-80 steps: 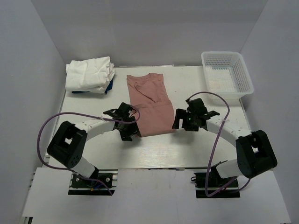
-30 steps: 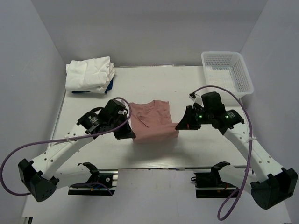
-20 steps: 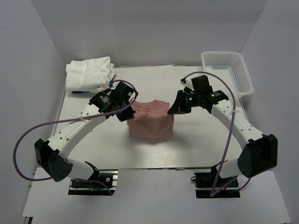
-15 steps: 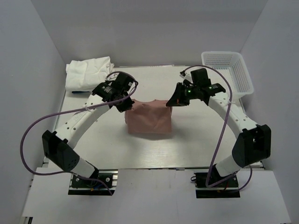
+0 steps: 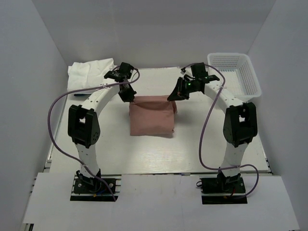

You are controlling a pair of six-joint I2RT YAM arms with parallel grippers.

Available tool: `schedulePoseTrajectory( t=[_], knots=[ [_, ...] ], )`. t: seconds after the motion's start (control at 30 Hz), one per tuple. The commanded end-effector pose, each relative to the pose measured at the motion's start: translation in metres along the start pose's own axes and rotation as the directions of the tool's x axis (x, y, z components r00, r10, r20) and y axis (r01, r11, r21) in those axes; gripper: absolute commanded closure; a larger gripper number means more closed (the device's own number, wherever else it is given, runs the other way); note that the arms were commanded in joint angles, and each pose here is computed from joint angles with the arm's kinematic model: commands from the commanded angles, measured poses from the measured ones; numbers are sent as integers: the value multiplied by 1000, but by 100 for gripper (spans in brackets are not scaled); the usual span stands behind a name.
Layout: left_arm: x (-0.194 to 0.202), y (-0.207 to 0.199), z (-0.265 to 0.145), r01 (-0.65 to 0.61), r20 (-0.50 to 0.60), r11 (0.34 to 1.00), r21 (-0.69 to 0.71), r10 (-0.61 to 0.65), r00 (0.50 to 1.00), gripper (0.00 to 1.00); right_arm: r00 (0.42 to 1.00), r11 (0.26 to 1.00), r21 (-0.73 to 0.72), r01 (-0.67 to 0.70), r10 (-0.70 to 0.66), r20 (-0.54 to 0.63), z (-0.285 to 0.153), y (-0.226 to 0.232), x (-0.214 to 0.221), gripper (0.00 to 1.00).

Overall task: Fold and stack the t-shirts
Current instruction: Fold the long partially folded tshirt into a neat square

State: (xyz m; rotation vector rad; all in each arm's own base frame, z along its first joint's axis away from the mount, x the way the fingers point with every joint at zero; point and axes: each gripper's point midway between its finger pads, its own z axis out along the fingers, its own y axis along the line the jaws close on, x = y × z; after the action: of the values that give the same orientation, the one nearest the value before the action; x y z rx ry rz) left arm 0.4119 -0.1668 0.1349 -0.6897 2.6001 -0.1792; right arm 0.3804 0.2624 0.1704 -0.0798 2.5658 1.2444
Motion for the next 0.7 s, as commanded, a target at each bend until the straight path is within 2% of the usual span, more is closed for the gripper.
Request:
schedulePoseTrajectory(
  t=[0.0,0.13,0.17,0.23,0.27,0.3,0.37,0.4,0.43,0.5,0.53,0.57,0.6,0.63,0.67],
  knots=[
    [-28,-12,-18,-13,45,997,82,9,999,100,993,991,-83,105,-101,61,-15,36,-25,100],
    [-6,1,-24,-15,-3,995,98,15,1000,100,988,985,-88,150,-146,54,-28,39,-8,100],
    [-9,-2,-45,-12,29,988,154,7,1000,100,985,981,-93,168,-163,66,-36,45,-4,100],
    [-3,4,-62,-2,41,982,188,-6,999,100,989,983,-107,150,-147,27,-37,38,23,100],
    [16,14,-63,-13,11,983,182,11,1000,100,989,983,-114,146,-144,23,-42,38,36,100],
    [19,16,-90,-11,41,972,235,2,999,100,989,980,-139,144,-144,8,-48,40,51,100],
    [48,39,-94,4,-8,972,237,-2,1000,100,989,978,-148,146,-148,0,-58,41,75,100],
    [61,39,-103,-3,-24,956,292,11,1000,100,985,971,-164,173,-173,18,-72,47,91,100],
    [82,59,-112,19,-39,950,311,-7,999,100,988,975,-158,153,-156,-5,-71,38,107,100],
    [105,70,-122,42,-63,923,381,-19,998,100,985,966,-195,168,-172,-7,-76,39,123,100],
    [130,88,-110,73,-115,929,363,-33,993,100,988,968,-202,149,-155,-17,-81,32,149,100],
    [136,95,-127,78,-85,902,425,-46,995,100,986,959,-235,161,-168,-8,-83,34,154,100],
    [148,100,-130,78,-104,887,455,-34,994,100,985,951,-259,168,-174,0,-89,40,162,100],
    [162,113,-122,114,-137,896,429,-61,989,100,991,955,-277,110,-128,-48,-87,29,185,100],
    [167,119,-124,114,-135,894,432,-61,989,100,989,947,-298,122,-140,-39,-89,32,190,100]
  ],
)
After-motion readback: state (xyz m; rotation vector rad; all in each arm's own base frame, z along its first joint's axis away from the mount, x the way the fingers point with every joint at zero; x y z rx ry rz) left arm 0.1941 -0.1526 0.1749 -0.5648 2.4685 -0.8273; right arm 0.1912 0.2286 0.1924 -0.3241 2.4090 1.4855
